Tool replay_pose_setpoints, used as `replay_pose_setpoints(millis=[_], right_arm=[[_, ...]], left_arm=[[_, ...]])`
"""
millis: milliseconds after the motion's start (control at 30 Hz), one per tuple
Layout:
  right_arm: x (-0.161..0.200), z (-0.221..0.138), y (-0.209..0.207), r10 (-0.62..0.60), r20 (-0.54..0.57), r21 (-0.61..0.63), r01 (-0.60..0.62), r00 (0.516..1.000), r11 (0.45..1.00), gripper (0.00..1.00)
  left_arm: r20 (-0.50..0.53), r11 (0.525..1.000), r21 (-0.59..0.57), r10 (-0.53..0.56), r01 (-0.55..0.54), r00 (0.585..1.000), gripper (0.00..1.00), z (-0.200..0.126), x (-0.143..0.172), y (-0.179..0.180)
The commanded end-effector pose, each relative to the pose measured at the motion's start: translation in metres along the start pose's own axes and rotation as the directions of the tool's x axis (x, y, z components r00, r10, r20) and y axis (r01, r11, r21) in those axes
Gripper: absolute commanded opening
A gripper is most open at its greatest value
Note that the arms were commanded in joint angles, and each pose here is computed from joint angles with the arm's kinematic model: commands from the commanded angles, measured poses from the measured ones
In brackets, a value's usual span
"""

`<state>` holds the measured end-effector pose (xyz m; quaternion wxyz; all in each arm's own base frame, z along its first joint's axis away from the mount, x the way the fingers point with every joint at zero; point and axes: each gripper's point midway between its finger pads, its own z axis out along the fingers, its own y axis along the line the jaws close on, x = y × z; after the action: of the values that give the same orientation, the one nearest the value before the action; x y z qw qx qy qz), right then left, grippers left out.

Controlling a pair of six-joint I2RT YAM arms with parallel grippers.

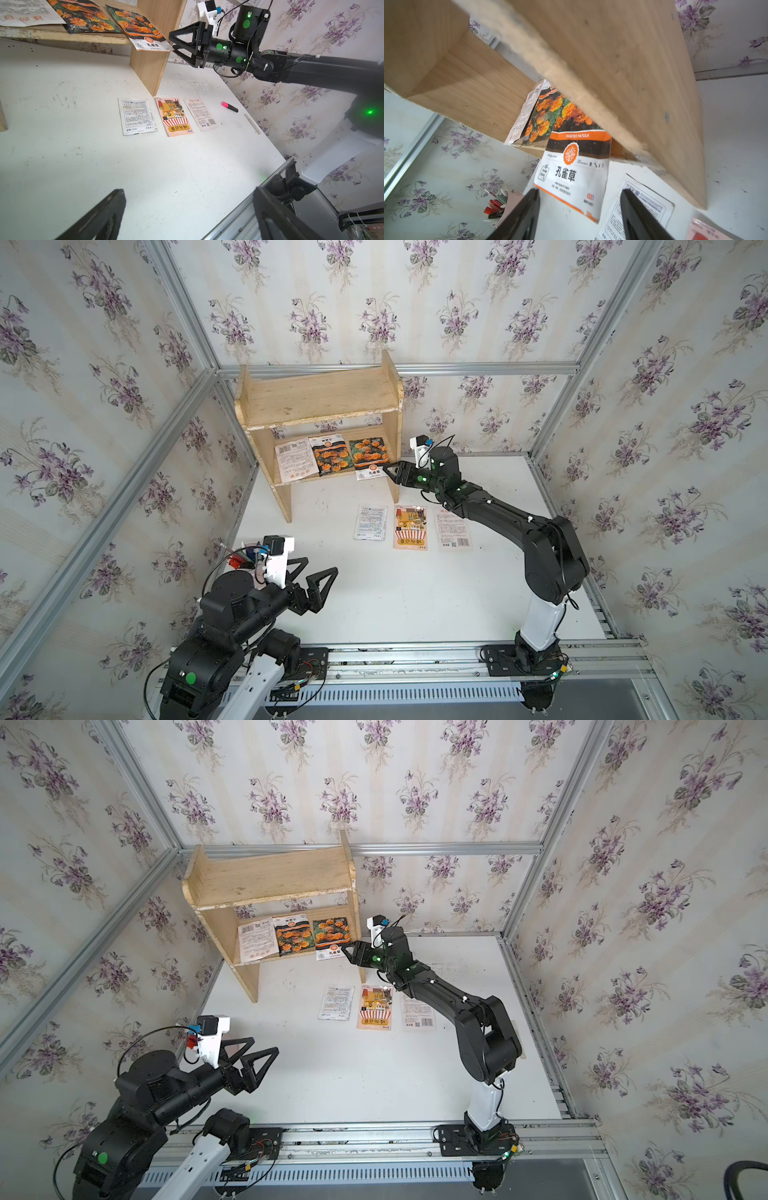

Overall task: Take the seed bag off the shelf
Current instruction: Pick up the seed packet from the shelf.

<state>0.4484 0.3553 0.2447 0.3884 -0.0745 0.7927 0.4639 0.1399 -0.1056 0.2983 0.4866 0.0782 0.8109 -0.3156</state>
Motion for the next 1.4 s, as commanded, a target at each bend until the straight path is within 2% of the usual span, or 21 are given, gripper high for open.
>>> replay_pose_setpoints(millis=[0, 333, 600, 767, 1033, 1200, 1367], right_arm=[[-0.005, 0.005, 0.009, 0.011, 0.004, -0.053, -0.011, 1.000, 0.999, 0.63], [-0.002, 0.019, 0.005, 0.048, -0.015, -0.076, -0.049, 0.999, 0.996, 0.50], [-0.003, 0.017, 0.005, 0.050, -0.007, -0.068, -0.050, 0.999, 0.996, 0.20], [-0.017, -0.007, -0.008, 0.043, 0.051, -0.031, -0.042, 0.998, 0.999, 0.00], [-0.004, -0.052, 0.011, -0.006, 0.059, -0.051, 0.009, 0.998, 0.999, 0.00], [0.012, -0.094, 0.033, -0.019, 0.063, -0.108, 0.026, 0.998, 0.994, 0.00], [0.027, -0.139, 0.059, -0.029, 0.067, -0.165, 0.040, 0.997, 0.986, 0.00]], left_arm=[[0.018, 1.000, 0.007, 0.007, -0.007, 1.000, 1.00, 0.000, -0.005, -0.002], [0.002, 0.999, 0.016, -0.035, 0.035, 0.999, 1.00, 0.007, -0.004, -0.002], [0.009, 0.999, 0.022, -0.037, 0.037, 0.999, 1.00, 0.005, -0.005, -0.003], [0.025, 0.997, 0.037, -0.063, 0.062, 0.998, 1.00, 0.008, -0.008, -0.004], [0.128, 0.977, 0.116, -0.192, 0.178, 0.973, 1.00, 0.027, -0.020, -0.003], [0.128, 0.952, 0.172, -0.278, 0.255, 0.952, 1.00, 0.048, -0.024, -0.003], [0.144, 0.931, 0.232, -0.321, 0.283, 0.936, 1.00, 0.069, -0.034, -0.004]])
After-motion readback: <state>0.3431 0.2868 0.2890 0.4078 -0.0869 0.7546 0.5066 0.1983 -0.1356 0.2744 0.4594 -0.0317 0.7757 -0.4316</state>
